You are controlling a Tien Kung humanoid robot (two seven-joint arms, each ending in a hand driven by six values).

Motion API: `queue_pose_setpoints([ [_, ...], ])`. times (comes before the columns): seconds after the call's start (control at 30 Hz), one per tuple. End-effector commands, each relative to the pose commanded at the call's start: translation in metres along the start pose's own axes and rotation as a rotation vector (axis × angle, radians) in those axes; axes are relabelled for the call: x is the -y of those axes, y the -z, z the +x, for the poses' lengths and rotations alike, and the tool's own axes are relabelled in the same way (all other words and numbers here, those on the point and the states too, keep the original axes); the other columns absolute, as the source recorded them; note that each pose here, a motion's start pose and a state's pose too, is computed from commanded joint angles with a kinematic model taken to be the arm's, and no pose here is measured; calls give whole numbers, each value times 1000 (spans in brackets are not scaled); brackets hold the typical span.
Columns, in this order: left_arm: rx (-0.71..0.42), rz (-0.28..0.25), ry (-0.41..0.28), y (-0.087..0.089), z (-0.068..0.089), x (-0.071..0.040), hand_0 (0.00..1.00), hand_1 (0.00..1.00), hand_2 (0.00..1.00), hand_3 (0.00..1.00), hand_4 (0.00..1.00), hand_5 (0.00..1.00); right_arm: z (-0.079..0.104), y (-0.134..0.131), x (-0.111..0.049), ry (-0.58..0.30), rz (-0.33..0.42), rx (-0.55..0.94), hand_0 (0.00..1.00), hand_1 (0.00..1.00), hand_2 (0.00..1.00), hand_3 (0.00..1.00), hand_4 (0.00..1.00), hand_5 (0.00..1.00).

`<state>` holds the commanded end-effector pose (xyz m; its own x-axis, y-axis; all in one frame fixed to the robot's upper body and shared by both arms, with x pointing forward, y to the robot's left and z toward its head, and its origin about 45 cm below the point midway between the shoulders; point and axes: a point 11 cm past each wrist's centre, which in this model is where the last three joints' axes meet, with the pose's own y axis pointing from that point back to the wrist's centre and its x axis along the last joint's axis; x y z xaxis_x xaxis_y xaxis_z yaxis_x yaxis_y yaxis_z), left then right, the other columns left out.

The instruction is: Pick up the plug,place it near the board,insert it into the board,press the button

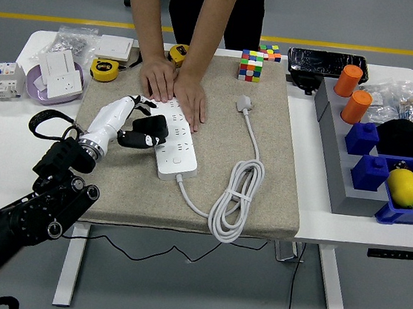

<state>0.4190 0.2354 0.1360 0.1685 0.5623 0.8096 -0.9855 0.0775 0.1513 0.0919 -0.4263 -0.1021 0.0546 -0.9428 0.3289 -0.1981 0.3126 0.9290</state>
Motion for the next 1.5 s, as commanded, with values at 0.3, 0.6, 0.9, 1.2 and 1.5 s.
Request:
queue_pose_setpoints([
  [0.3, 62, 10, -3, 2, -2, 2, 609, 716, 562, 577, 905, 120, 1, -1, 0, -1, -3, 0, 828, 745, 748, 782, 998, 940],
  [0.6, 35, 10, -13, 3, -1, 2, 487, 573, 486, 533, 605, 141, 0, 0, 0, -1, 0, 3, 829, 745, 749, 782, 998, 940],
  [0.9, -3, 20, -1, 6, -1, 2, 474, 542, 438, 492, 544, 109, 0, 0, 0, 0, 1, 5, 829, 744, 748, 782, 998, 940],
  [1.2, -19, 30, -1, 12, 8, 1, 475, 540, 427, 442, 501, 103, 0, -2, 0, 0, -5, 5, 827, 745, 748, 782, 998, 940],
  [1.5, -31, 43, -57, 23, 29, -3, 475, 540, 422, 440, 497, 105, -1, -2, 0, 2, -4, 6, 828, 744, 748, 782, 998, 940],
])
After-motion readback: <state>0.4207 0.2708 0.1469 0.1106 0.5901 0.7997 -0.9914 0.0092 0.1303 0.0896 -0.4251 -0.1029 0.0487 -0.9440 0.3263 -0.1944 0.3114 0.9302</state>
